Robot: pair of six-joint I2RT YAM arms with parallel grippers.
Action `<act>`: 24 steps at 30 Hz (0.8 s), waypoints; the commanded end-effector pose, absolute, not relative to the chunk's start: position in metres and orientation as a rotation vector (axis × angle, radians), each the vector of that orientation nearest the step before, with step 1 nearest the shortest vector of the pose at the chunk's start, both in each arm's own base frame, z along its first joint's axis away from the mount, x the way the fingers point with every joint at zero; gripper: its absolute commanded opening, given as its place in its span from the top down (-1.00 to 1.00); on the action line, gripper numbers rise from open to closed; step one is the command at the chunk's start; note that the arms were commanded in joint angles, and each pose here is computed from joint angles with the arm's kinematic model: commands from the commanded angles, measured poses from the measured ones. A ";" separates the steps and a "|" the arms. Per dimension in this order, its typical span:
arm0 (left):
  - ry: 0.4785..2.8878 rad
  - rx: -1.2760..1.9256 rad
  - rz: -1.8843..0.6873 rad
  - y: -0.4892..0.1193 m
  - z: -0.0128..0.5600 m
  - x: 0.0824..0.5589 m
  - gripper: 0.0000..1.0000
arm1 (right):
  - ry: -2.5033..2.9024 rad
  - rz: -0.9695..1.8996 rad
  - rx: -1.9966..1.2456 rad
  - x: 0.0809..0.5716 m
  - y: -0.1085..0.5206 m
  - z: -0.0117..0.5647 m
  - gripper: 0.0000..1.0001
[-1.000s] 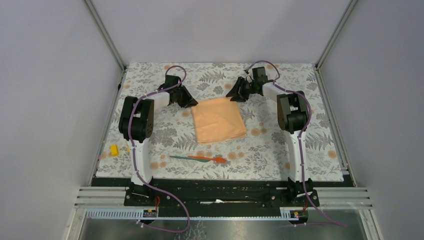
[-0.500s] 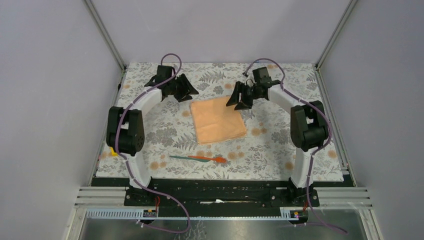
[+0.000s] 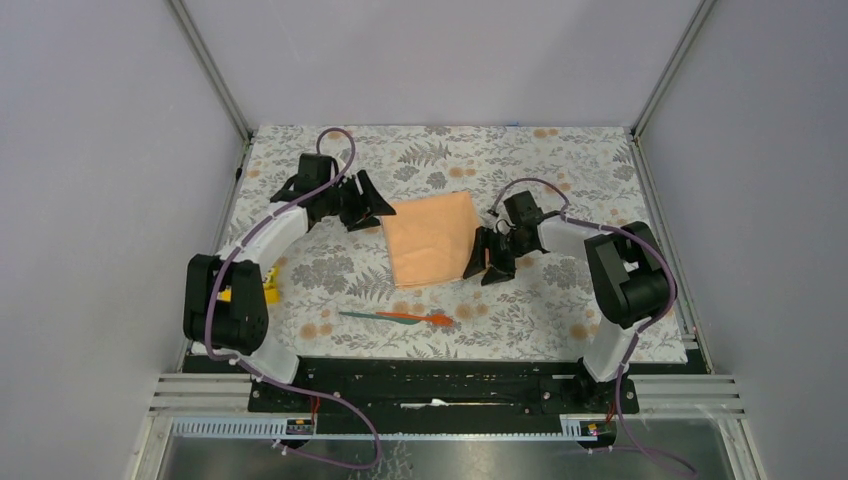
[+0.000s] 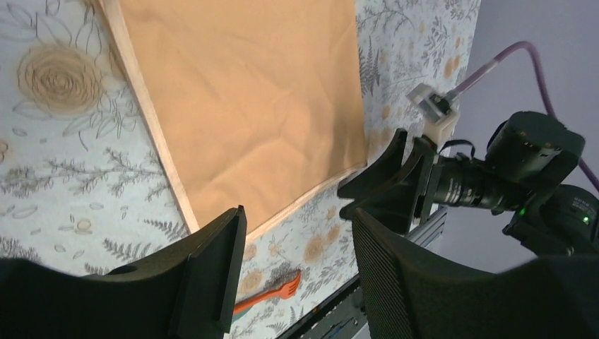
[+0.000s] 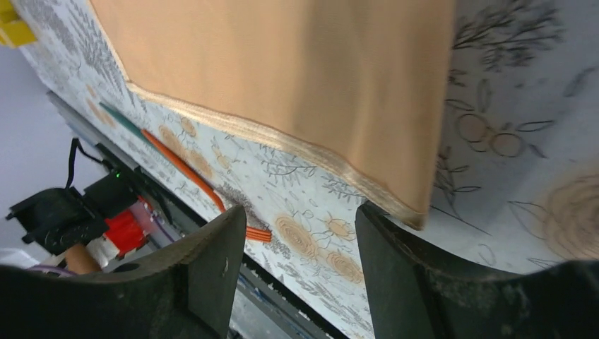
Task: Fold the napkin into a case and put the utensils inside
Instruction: Smooth out the lower triangle-folded napkin at the center of the board, then move the lower triangle-folded napkin to the center of the board.
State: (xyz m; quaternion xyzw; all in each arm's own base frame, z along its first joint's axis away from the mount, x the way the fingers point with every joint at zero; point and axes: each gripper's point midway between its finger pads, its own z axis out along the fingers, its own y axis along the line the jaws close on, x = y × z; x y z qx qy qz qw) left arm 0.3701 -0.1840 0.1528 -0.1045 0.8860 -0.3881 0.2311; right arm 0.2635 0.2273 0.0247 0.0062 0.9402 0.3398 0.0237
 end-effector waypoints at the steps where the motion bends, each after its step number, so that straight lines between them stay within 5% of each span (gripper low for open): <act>1: 2.335 -0.177 -1.097 -0.184 0.193 0.354 -0.25 | 2.824 0.836 0.036 0.291 0.199 0.013 -0.33; 14: 2.276 -0.151 -1.037 -0.172 0.224 0.326 -0.32 | 2.756 0.483 0.190 0.364 0.144 0.004 -0.21; 20: 2.257 -0.188 -0.931 -0.157 0.221 0.323 -0.45 | 2.707 0.238 0.040 0.350 0.129 0.061 -0.50; 24: 2.252 -0.224 -0.864 -0.147 0.214 0.327 -0.55 | 2.645 0.180 -0.323 0.326 0.177 0.090 -0.73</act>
